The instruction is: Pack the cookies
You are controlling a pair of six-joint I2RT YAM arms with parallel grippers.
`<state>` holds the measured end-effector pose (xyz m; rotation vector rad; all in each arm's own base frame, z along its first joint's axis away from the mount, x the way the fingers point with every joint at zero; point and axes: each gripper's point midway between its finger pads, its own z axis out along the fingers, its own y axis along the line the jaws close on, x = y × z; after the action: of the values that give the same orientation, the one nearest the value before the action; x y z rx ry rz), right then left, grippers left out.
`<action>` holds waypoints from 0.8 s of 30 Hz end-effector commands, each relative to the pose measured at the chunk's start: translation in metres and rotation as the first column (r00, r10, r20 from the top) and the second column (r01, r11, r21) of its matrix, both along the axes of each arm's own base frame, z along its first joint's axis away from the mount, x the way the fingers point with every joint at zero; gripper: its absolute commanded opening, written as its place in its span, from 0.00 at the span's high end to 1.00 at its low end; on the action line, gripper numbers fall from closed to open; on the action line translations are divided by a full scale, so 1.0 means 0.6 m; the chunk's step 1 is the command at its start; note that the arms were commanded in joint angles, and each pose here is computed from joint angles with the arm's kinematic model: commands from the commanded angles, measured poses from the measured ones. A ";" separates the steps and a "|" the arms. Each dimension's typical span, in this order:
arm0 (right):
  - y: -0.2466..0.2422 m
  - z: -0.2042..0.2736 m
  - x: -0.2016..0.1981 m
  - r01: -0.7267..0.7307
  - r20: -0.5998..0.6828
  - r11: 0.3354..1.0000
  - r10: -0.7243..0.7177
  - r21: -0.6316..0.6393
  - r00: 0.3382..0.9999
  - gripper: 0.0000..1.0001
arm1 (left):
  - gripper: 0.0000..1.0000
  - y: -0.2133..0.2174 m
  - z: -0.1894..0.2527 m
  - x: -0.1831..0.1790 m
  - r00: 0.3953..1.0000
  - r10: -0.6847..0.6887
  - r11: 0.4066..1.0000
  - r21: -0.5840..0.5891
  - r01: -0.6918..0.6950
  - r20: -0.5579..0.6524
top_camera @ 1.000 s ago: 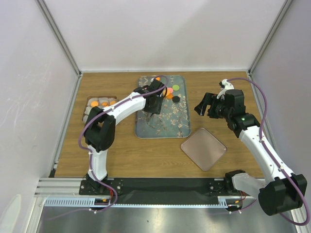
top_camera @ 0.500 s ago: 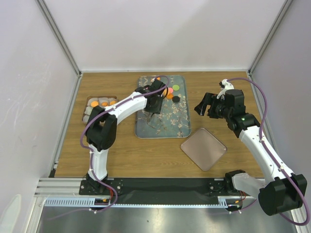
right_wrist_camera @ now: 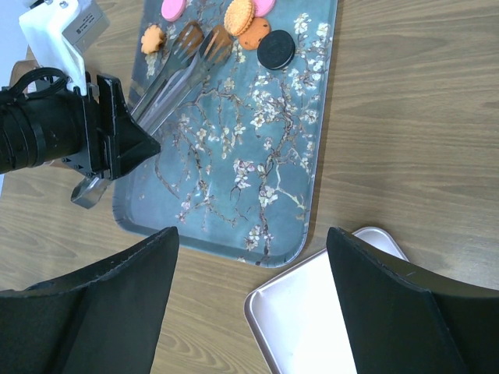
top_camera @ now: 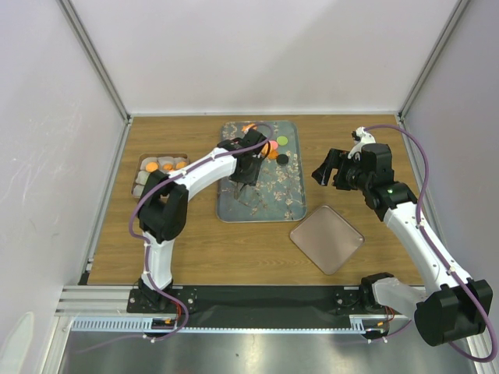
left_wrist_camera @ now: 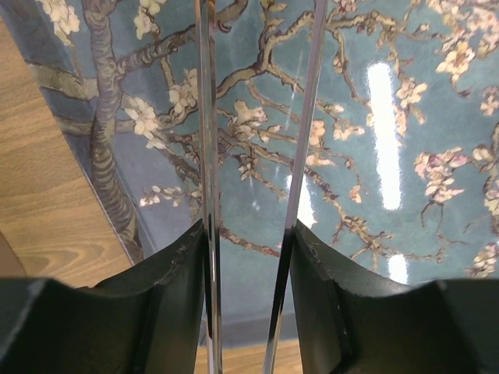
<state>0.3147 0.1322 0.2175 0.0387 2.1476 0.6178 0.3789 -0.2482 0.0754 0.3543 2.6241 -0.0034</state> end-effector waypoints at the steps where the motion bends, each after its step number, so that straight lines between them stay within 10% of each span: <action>1: 0.000 0.028 0.000 -0.008 0.057 1.000 0.008 0.001 0.998 0.16 | 0.52 -0.016 0.051 0.017 0.997 -0.034 0.999 -0.005 0.034 0.073; 24: 0.001 0.029 0.000 -0.011 0.058 1.000 0.011 0.003 0.998 0.16 | 0.65 -0.010 0.041 0.018 0.996 -0.055 0.995 0.092 0.049 0.063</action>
<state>0.3144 0.1322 0.2183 0.0380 2.1454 0.6185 0.3796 -0.2490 0.0816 0.4374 2.6134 0.0979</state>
